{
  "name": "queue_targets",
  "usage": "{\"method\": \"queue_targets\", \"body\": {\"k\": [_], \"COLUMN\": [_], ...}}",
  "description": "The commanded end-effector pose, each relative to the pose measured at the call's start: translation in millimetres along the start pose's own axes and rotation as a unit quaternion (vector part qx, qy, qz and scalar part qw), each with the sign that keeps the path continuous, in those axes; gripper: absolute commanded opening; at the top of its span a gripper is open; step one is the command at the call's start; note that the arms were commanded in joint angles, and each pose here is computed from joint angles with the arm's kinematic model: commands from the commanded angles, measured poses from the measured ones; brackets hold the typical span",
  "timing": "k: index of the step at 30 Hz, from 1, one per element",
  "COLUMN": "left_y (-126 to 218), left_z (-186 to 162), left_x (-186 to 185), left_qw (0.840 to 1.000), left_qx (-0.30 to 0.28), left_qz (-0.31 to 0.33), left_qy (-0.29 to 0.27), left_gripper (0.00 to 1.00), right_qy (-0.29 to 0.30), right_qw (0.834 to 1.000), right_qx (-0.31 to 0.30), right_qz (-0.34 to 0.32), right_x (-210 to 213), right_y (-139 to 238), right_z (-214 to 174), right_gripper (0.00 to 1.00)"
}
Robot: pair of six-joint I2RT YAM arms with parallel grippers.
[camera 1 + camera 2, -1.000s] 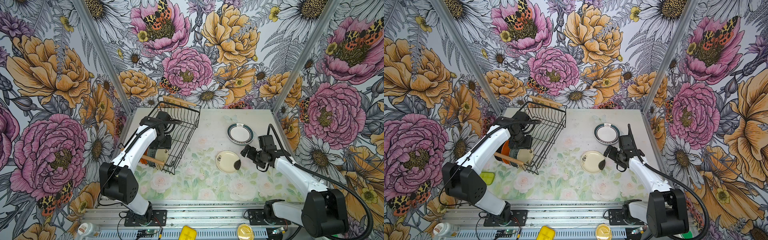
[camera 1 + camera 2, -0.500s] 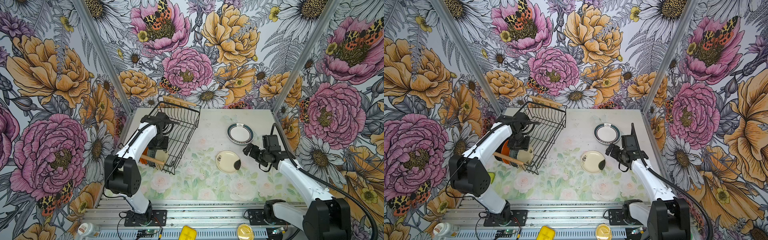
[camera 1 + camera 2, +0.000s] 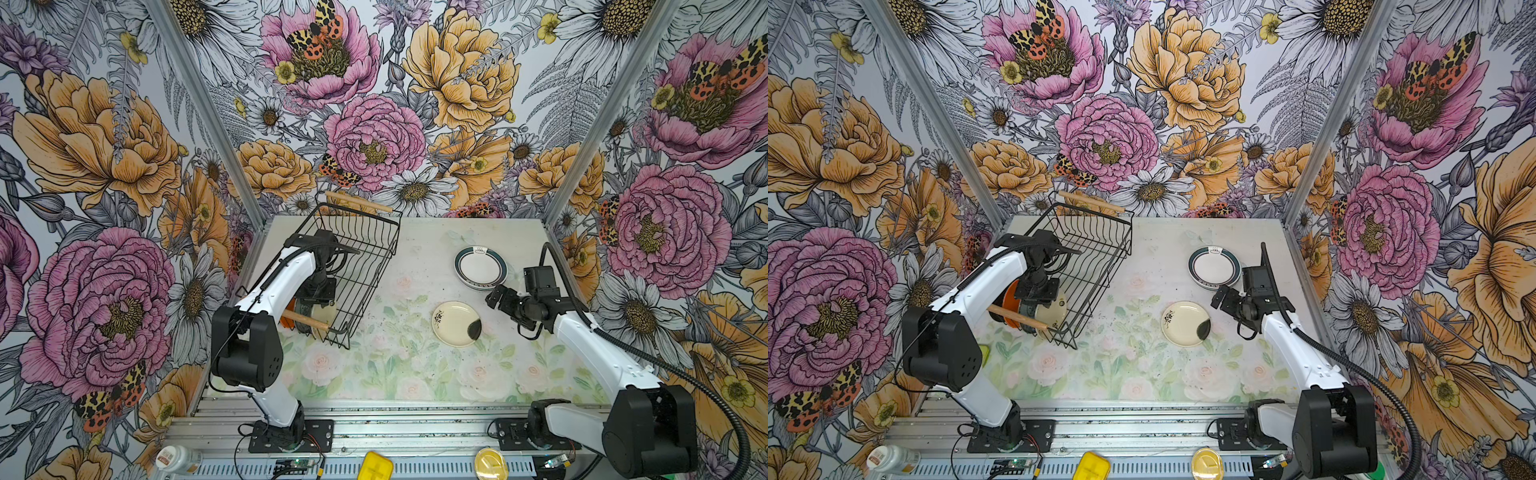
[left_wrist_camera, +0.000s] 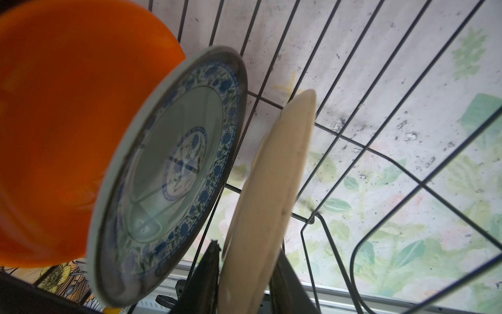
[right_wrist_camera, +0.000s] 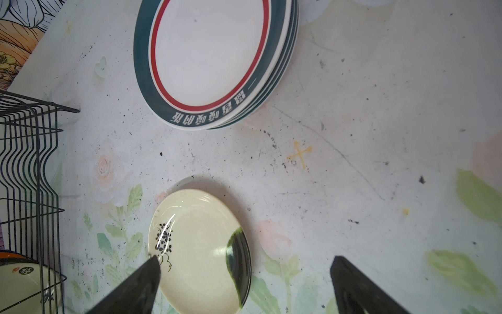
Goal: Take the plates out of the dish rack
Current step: 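Move the left gripper onto the next cream plate in the rack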
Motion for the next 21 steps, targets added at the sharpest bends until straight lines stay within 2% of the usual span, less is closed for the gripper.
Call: {"method": "queue_targets", "body": {"k": [1,7,21], "left_y": [-3.2,-6.3,4.6], "left_z": [-0.3,0.5,11.5], "left_x": [5.1,5.0,11.8], "left_qw": [1.0,1.0,1.0], "left_qx": [0.003,0.009,-0.013], "left_qz": [0.012,0.01,0.01], "left_qy": [0.008,0.009,0.019], "left_gripper": [0.31,0.19,0.16], "right_qy": [0.004,0.005,0.005], "right_qw": [1.0,1.0,1.0], "right_qx": [-0.016,-0.016,-0.015], "right_qz": [-0.004,-0.002,0.001], "right_x": [1.7,2.5,3.5], "right_y": [4.2,4.6,4.3], "right_z": [10.9,11.2,12.6], "right_gripper": [0.99,0.99,0.99]}}
Point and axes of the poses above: each gripper's point midway between its finger pads, its own y axis back along the fingers, its own x axis along the line the jaws close on, z = x × y, the point moved 2 cm from there along y, back along the fingers, and after that the axes turned 1 degree about -y, right-handed, at the moved point
